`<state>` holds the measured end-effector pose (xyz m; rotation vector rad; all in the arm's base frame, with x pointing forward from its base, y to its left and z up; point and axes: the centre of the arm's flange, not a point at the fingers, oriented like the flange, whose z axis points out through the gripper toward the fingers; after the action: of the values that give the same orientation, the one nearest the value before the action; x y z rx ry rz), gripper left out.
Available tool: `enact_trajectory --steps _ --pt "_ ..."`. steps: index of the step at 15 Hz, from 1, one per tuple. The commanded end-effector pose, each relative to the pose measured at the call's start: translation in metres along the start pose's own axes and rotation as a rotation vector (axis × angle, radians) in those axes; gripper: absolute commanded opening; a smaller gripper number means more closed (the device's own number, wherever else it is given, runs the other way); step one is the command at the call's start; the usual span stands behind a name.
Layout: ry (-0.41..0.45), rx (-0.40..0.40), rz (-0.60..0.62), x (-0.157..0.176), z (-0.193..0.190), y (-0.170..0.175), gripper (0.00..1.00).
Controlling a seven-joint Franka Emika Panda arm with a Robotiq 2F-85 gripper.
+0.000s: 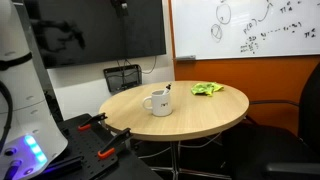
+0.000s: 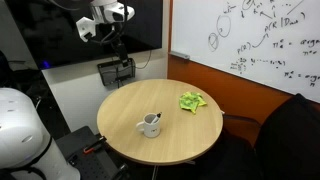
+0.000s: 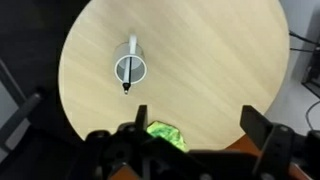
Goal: Take the white pen out of the white mug
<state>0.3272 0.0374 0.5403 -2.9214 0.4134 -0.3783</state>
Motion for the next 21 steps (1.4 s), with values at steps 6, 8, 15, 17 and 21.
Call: enact_trajectory --steps 6,8,15,17,21 --pt "0.0 0.0 0.0 0.0 0.0 0.0 1.0" --pt "0.002 0.006 0.003 0.002 0.005 -0.001 1.0" --pt "0.026 -0.068 0.115 0.04 0.113 0.006 1.0" --pt "-0.009 -0.089 0.143 0.049 0.152 0.016 1.0" --pt "-0.038 -0.137 0.2 0.069 0.219 0.045 0.82"
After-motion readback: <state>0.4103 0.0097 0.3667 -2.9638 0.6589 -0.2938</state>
